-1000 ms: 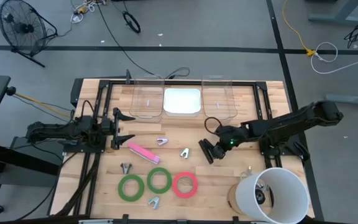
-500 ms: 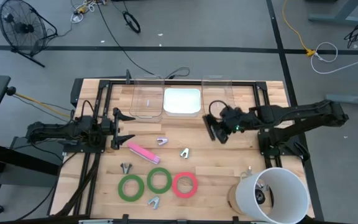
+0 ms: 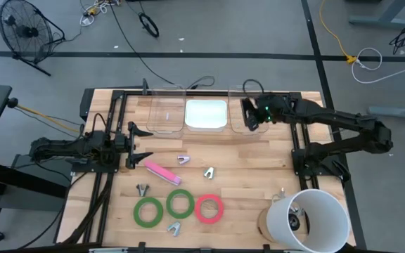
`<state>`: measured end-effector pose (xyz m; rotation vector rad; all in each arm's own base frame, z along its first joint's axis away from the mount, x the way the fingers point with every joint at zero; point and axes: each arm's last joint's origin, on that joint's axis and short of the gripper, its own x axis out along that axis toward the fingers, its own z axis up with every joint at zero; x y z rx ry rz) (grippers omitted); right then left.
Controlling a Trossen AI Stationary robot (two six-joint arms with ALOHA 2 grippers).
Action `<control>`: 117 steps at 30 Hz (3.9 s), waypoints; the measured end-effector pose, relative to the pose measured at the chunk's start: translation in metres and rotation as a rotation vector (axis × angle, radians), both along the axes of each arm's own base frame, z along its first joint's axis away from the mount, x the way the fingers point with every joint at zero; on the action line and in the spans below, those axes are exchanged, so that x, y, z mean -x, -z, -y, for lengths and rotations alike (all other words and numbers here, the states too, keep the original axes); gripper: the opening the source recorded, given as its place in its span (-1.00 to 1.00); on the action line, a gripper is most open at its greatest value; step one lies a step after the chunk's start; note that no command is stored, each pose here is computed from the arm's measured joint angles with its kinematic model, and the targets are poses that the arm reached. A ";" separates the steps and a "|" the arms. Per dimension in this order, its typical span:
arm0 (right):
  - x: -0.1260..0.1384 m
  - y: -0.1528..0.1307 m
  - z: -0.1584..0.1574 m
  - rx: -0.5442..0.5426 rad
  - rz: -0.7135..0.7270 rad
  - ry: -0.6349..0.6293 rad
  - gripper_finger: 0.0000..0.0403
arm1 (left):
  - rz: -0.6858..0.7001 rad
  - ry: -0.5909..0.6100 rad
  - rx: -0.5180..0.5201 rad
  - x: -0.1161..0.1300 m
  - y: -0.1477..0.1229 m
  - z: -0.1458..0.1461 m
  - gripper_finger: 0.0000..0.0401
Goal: Pick and place Stapler, Stapler remover, tape
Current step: Put the black stapler into the right transparent bin, then put the top light blue staple remover into the white bin
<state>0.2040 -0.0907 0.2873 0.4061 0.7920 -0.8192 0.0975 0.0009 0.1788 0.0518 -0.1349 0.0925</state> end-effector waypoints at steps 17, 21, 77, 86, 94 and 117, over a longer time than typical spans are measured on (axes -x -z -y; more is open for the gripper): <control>-0.027 0.058 0.053 0.017 -0.242 0.137 -0.72 | -0.011 -0.001 -0.002 0.000 0.001 0.000 0.83; -0.035 0.069 0.058 0.018 -0.262 0.139 -0.72 | -0.015 -0.001 -0.003 0.000 0.001 0.000 0.83; -0.118 0.102 0.057 0.182 -1.089 0.078 -0.72 | -0.051 -0.026 -0.002 0.000 0.005 -0.001 0.83; -0.115 0.104 0.062 0.101 -1.079 0.064 -0.68 | -0.052 -0.026 -0.002 0.000 0.005 -0.001 0.83; -0.115 0.104 0.064 0.086 -1.086 0.037 -0.16 | -0.052 -0.026 -0.002 0.000 0.005 -0.001 0.83; -0.118 0.033 0.053 0.228 -0.851 0.071 -0.50 | -0.052 -0.026 -0.002 0.000 0.005 -0.001 0.83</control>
